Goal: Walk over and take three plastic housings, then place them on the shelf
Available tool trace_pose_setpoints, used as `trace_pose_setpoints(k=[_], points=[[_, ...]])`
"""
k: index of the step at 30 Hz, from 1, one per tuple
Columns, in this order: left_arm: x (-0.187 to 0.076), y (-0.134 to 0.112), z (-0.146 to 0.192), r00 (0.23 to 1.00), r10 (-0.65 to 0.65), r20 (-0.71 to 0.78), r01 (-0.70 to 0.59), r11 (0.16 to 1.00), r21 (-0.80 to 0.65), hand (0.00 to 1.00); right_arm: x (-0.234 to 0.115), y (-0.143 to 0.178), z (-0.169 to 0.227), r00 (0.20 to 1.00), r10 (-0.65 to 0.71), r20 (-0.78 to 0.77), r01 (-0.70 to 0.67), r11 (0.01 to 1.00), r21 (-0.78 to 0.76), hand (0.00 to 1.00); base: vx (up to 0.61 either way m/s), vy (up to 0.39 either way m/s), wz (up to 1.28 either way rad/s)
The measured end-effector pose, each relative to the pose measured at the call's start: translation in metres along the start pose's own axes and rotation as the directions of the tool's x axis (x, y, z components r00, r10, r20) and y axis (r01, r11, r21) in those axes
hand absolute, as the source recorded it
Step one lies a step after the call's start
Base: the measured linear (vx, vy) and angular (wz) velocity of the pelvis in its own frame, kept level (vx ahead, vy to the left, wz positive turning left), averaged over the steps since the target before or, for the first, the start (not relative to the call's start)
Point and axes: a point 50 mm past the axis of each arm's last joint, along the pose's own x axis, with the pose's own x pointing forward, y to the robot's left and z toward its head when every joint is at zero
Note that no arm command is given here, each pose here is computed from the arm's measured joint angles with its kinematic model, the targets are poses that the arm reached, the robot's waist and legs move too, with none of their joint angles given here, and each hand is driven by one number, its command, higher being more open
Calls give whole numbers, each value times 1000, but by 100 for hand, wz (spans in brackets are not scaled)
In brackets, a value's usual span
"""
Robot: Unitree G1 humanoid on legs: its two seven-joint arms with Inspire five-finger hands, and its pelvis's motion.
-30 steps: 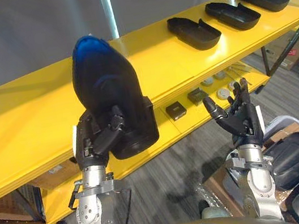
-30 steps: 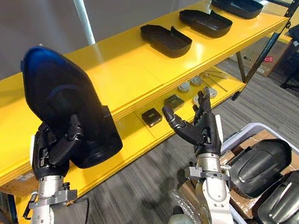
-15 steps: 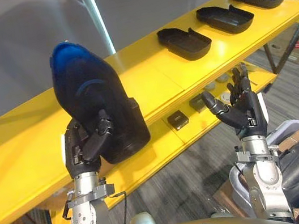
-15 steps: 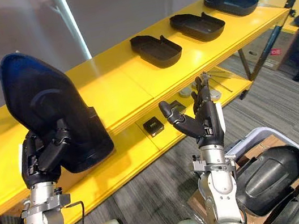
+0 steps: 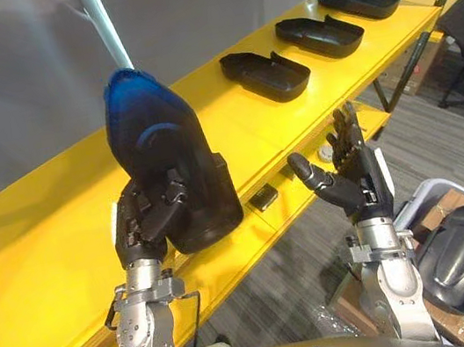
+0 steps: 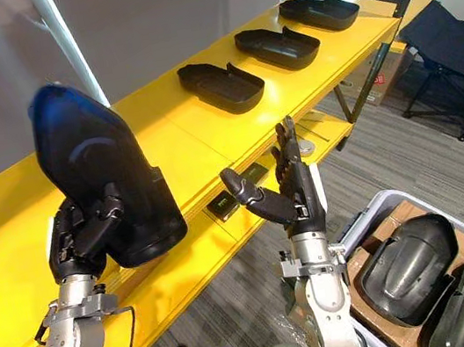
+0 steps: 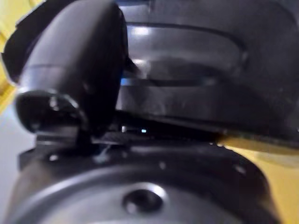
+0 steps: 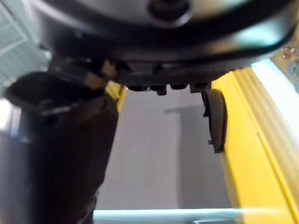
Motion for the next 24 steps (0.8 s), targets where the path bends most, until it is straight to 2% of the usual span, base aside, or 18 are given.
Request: trace_pose_setpoints(k=[4,11,15,20,24], points=[[8,1,-6,993,83,-83,-86,995,-42,0,-3,-3,-3,1000,-1,-29,0,1000,-10,100,1,-32,-7],[44,1,3,975,214,-57,-219,971,-99,0,-5,3,-7,997,27,-67,-27,1000,0,100,-23,-3,-5],[62,19,11,939,342,-27,-343,934,-100,0,-8,11,-12,990,71,-120,-69,997,20,100,-49,5,-6],[72,40,29,902,432,-1,-427,891,-151,0,-13,11,-18,981,99,-168,-98,995,18,100,-18,0,-5],[87,57,31,871,490,-38,-490,863,-124,0,-27,16,-26,955,169,-242,-167,986,27,100,5,2,-5]])
